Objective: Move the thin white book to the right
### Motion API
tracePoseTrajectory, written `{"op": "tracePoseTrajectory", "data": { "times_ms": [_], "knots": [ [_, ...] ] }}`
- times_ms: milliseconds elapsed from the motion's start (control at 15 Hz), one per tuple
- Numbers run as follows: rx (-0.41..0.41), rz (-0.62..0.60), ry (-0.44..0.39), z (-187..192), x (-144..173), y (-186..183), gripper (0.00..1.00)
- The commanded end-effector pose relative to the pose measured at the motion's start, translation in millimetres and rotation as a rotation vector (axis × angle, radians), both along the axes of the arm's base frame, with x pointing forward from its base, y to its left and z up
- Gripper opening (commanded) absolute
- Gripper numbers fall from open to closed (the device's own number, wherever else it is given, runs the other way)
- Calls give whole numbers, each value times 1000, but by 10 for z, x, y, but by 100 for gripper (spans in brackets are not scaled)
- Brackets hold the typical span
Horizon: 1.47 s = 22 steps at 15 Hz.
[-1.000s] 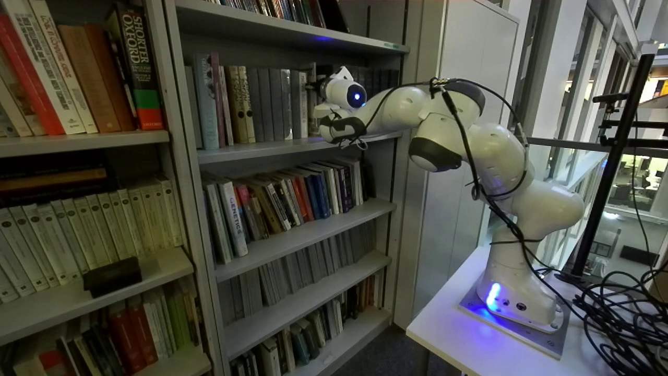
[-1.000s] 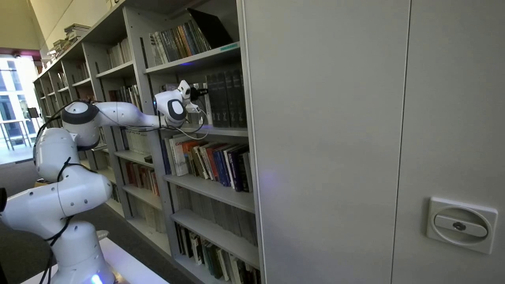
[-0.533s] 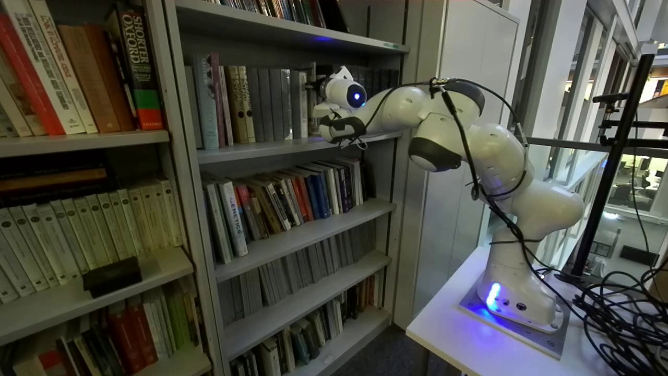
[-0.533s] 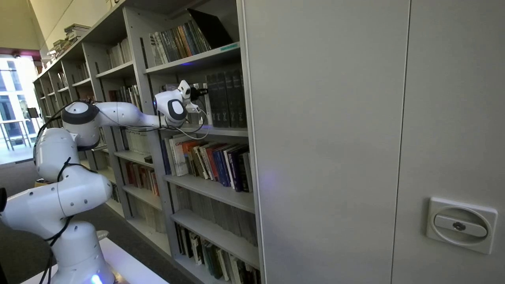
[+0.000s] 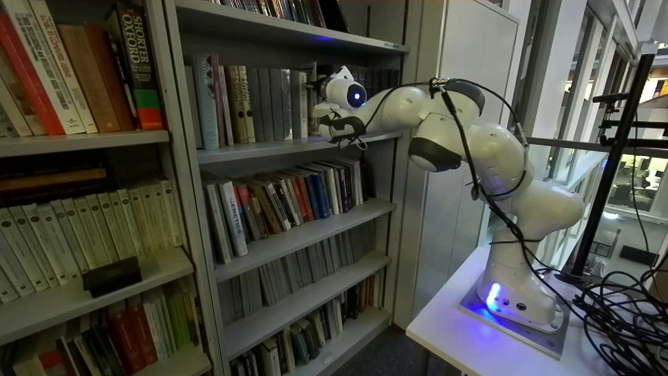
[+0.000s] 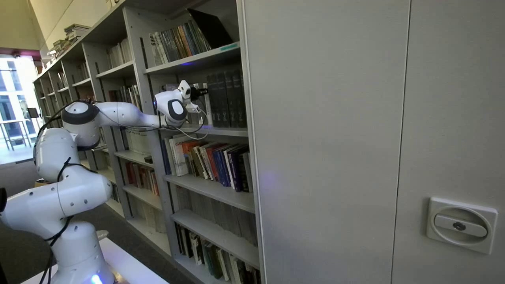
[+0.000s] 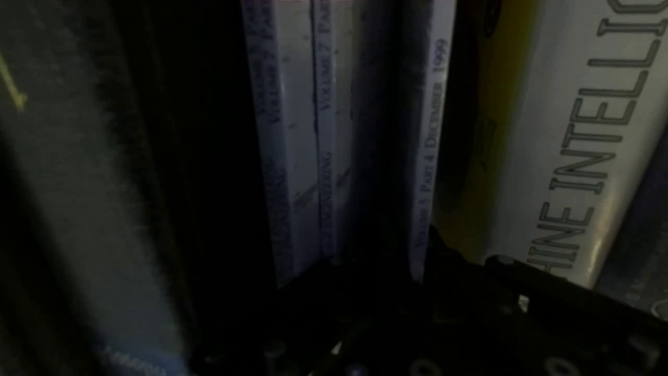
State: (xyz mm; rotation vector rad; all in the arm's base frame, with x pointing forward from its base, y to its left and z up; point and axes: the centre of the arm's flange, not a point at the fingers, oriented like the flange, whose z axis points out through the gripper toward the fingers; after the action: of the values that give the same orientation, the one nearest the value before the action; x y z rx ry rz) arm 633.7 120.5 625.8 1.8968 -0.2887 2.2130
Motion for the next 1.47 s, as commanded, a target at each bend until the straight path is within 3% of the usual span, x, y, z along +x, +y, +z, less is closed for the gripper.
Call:
{"op": "tracePoseTrajectory", "data": {
  "times_ms": [0,67,133,733,867,1400],
  "knots": [
    [6,-15,-28,140,75,-56,2],
    [3,-14,-25,140,73,-51,32],
    [5,-14,-26,139,73,-52,32],
    [9,-9,-31,168,46,-36,95],
    [9,-10,-31,167,41,-45,100],
    [6,-8,-32,164,3,-51,100]
  ]
}}
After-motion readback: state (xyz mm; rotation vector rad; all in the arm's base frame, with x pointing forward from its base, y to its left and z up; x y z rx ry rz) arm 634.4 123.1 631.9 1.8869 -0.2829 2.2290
